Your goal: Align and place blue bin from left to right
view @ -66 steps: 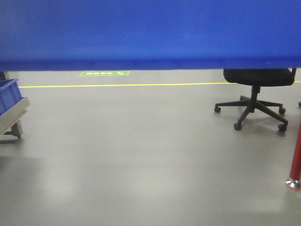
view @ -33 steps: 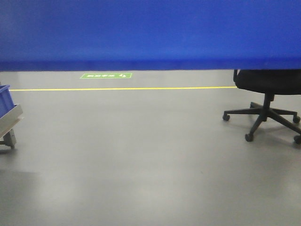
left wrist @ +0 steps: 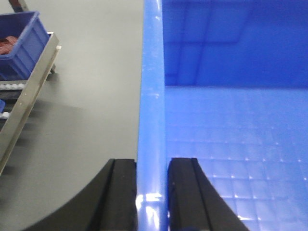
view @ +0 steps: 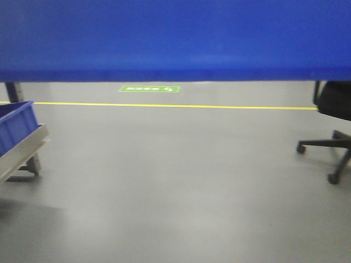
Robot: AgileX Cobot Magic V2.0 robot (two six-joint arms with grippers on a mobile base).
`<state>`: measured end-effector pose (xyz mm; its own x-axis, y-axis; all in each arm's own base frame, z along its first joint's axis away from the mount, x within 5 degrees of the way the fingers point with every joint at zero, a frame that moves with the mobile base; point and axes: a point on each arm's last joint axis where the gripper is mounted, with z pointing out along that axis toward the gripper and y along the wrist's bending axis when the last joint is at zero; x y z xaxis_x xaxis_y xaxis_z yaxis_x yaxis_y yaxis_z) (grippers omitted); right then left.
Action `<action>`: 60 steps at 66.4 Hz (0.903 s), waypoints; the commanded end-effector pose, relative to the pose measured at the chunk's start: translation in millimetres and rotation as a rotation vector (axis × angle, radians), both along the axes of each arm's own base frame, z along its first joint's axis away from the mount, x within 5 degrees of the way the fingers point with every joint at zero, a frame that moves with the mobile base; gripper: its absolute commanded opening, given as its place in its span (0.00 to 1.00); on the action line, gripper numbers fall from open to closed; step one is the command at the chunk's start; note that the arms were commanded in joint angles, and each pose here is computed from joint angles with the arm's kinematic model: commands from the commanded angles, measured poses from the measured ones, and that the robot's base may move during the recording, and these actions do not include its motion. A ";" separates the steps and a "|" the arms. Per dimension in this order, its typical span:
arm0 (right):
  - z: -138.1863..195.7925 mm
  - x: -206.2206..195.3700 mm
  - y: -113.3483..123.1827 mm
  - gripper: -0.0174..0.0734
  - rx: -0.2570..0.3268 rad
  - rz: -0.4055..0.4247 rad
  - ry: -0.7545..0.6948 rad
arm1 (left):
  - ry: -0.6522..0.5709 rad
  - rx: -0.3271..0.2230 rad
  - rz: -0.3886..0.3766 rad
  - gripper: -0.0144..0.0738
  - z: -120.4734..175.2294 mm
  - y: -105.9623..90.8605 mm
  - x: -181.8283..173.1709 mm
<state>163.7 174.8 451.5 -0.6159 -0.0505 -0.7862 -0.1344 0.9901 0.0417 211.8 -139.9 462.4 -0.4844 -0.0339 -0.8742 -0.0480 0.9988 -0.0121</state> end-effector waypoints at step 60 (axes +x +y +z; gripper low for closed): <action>31.4 -0.9 33.1 0.11 0.286 0.290 -0.272 | -0.140 -0.092 -0.161 0.04 15.6 -17.1 -1.5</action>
